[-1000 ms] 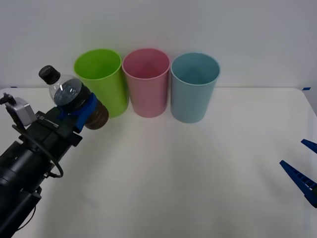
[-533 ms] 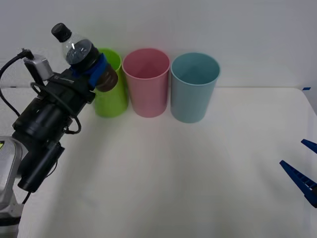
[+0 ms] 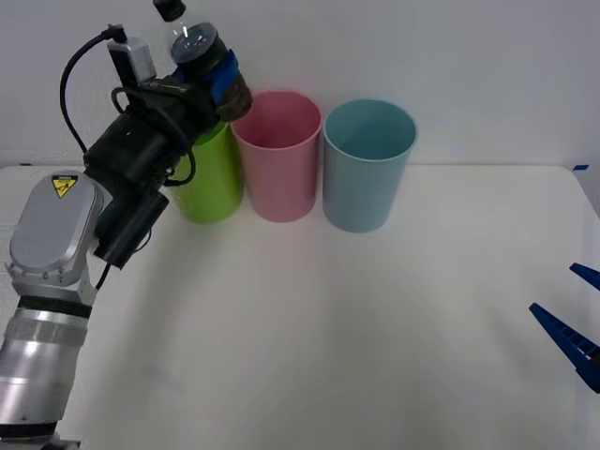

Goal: Grasp the object on the table and drop it into the matching bin: aluminum can to the light blue bin, PET bottle to the pink bin.

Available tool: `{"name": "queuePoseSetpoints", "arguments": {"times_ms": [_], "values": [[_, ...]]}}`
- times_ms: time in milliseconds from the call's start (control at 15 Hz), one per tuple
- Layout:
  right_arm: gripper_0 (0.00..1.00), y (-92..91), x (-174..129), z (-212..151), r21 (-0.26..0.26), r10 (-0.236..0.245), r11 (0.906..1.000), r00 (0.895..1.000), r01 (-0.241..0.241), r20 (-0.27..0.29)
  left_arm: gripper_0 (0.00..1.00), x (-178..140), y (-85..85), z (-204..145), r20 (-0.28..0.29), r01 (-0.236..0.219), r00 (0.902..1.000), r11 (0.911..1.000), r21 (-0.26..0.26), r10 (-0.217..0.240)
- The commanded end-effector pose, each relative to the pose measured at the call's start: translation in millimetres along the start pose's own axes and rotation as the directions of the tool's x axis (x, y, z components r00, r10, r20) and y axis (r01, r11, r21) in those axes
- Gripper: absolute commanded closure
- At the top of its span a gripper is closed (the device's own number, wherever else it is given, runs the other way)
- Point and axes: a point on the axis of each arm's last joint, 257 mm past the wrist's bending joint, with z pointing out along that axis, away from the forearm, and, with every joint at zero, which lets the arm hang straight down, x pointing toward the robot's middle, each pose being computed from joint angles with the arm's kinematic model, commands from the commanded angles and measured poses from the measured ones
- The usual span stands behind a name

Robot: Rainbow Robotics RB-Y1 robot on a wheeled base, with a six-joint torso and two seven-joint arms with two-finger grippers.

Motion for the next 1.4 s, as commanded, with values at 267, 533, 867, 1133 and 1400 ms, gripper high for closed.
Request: {"name": "queuePoseSetpoints", "arguments": {"times_ms": [267,533,867,1133,1400], "values": [[0.00,0.0,0,0,0.000,0.000,1.0000,1.000,0.000,0.000,1.00,15,-7.4,48,-0.058,-0.040,0.9975,0.9990,0.020,0.041],[0.00,0.0,0,0,0.000,0.000,1.0000,1.000,0.000,0.000,1.00,22,-22.9,69,-0.083,-0.061,0.9945,0.9971,0.047,0.065],[0.00,0.0,0,0,0.000,0.000,1.0000,1.000,0.000,0.000,1.00,26,-30.3,77,-0.088,-0.076,0.9929,0.9960,0.047,0.080],[0.00,0.0,0,0,0.000,0.000,1.0000,1.000,0.000,0.000,0.97,27,-31.5,78,-0.088,-0.079,0.9927,0.9959,0.045,0.082],[0.00,0.0,0,0,0.000,0.000,1.0000,1.000,0.000,0.000,0.00,27,-35.1,79,-0.083,-0.055,0.9949,0.9976,0.042,0.058]]}}
